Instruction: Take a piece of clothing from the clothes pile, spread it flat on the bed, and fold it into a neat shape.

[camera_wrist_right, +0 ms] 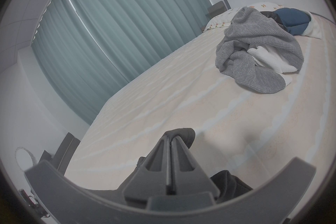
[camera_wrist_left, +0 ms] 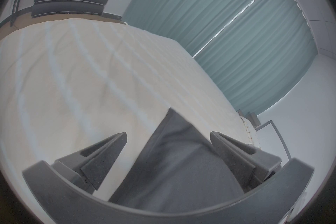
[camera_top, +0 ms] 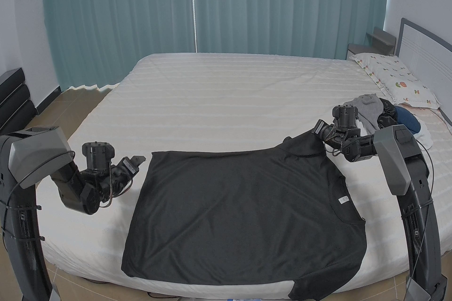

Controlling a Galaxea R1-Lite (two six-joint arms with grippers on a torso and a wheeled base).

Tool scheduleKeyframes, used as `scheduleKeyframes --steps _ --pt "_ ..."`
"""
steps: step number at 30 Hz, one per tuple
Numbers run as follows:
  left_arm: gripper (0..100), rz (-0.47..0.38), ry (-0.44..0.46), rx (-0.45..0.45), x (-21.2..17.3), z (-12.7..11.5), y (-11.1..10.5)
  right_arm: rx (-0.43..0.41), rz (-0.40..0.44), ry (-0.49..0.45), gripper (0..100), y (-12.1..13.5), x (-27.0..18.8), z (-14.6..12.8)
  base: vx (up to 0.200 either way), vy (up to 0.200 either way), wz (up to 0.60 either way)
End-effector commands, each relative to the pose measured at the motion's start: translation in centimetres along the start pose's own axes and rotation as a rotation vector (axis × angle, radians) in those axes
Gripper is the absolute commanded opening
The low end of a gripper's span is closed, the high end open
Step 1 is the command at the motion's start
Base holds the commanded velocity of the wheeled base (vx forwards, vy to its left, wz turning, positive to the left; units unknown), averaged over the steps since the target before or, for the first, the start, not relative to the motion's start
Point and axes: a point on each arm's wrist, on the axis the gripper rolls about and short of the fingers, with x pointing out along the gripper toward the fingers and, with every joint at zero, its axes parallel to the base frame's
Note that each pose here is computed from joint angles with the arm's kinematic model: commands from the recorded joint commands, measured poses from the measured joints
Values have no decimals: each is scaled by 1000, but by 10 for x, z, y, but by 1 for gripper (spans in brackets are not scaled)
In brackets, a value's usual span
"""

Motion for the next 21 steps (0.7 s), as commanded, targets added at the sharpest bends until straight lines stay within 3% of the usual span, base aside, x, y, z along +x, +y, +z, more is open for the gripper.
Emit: scheduleKeyframes --steps 1,9,21 --pt "100 -9 7 9 61 5 -10 25 -7 -19 0 1 -1 4 0 0 0" --pt "100 -17 16 14 117 4 -20 28 3 -59 0 1 -1 8 0 0 0" --pt "100 -29 16 18 132 -1 -20 28 -3 -69 0 3 -1 8 0 0 0"
